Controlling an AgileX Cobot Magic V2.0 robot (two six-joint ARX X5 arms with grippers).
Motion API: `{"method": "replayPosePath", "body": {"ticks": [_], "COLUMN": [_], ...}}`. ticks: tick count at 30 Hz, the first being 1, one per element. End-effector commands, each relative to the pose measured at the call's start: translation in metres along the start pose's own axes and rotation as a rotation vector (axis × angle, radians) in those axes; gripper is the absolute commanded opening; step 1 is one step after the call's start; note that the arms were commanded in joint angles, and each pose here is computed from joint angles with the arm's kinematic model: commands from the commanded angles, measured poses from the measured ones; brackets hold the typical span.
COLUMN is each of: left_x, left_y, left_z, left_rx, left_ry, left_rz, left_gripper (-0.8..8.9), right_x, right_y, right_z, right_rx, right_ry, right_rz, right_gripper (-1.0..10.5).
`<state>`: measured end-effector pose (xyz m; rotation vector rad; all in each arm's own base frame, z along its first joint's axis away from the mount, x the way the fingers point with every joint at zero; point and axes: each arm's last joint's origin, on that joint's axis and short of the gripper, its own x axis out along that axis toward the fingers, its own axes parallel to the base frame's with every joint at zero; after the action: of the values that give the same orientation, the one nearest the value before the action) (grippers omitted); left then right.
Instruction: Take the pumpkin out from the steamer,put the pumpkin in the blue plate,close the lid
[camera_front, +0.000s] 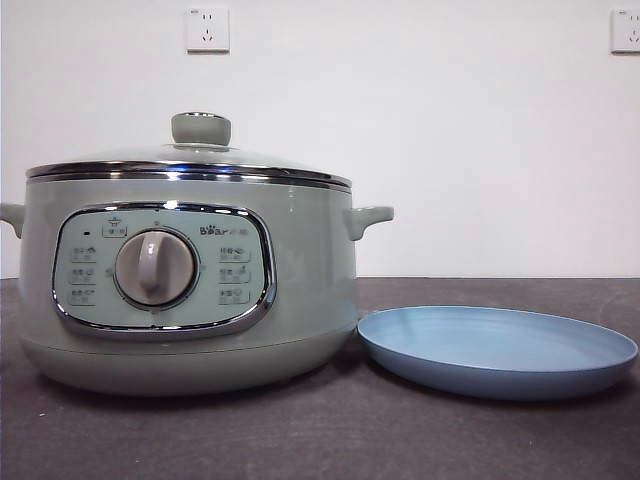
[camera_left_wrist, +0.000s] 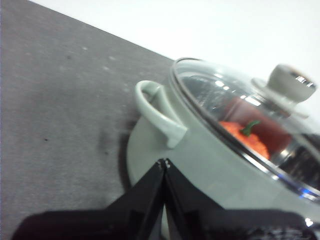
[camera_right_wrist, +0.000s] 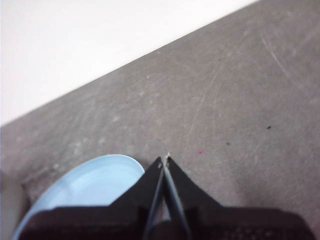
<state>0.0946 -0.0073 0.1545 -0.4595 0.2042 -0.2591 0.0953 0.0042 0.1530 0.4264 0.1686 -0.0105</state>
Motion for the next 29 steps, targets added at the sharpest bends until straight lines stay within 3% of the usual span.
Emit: {"method": "replayPosePath", "body": {"ticks": [1, 7, 19, 29], "left_x": [0.001, 0.001, -0.01, 0.003], "left_y": [0.001, 0.0, -0.018, -0.04], "left_z": [-0.003, -0.001, 0.031, 0.085], "left_rx": [-0.056, -0.054, -0.04, 0.108], "left_ry": [0.001, -0.004, -0.029, 0.055], "left_rz": [-0.01, -0.015, 0.009, -0.009], "left_gripper": [-0.04, -0.07, -0.07, -0.07], "right_x": [0.001, 0.001, -0.008, -0.005], "right_y": [-0.001, 0.002, 0.023, 0.049], "right_z": [-0.003, -0.003, 0.042, 0.093], "right_rx": [0.066, 0.055, 0.053, -0.007], "right_ry": [0.002, 0.047, 0.031, 0.065], "right_rz": [0.004, 0.095, 0.112, 0.18], "right_gripper": [-0.2, -0.2, -0.2, -0.2]}}
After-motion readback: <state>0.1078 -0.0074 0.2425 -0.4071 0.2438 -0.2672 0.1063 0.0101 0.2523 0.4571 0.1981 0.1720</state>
